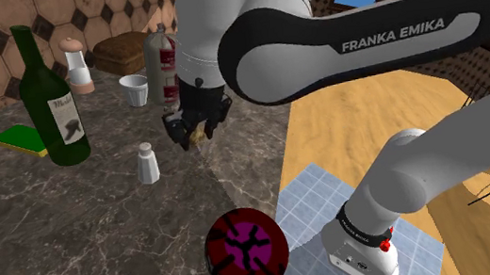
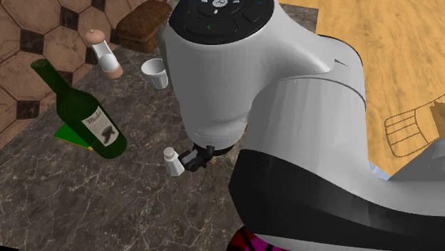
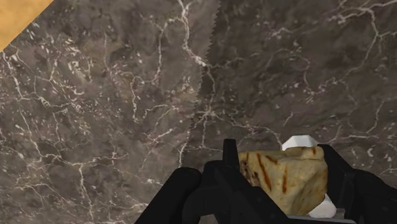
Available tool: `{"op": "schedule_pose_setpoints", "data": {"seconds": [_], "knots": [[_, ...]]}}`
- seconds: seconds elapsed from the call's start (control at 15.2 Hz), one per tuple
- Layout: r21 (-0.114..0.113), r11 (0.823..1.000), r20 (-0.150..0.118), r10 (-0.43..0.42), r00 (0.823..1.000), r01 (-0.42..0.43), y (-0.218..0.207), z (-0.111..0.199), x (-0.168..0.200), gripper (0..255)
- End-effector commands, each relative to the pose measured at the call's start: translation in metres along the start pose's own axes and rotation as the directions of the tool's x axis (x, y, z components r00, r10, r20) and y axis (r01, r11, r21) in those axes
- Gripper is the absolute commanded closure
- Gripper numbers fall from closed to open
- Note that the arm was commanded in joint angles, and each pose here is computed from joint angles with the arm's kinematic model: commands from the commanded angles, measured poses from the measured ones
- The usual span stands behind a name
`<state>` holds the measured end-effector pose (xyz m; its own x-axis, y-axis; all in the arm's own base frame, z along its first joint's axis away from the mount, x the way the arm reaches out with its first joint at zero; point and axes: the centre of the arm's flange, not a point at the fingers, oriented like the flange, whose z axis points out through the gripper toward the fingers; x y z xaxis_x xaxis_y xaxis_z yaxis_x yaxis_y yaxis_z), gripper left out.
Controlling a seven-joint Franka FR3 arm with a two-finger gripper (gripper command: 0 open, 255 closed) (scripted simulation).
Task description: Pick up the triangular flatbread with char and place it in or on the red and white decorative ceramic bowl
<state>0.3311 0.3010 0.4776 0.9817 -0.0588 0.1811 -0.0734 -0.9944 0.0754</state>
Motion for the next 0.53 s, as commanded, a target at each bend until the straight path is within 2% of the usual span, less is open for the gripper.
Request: {"op": "schedule_pose_setpoints", "data": {"seconds": [0.0,0.07,0.46], "knots": [[0.0,1.0,0.0,0.0,1.0,0.0,0.001,-0.01,0.001,255],[0.0,1.0,0.0,0.0,1.0,0.0,0.001,-0.012,0.001,255],[0.0,1.0,0.0,0.0,1.0,0.0,-0.012,-0.026,-0.075,255]]}}
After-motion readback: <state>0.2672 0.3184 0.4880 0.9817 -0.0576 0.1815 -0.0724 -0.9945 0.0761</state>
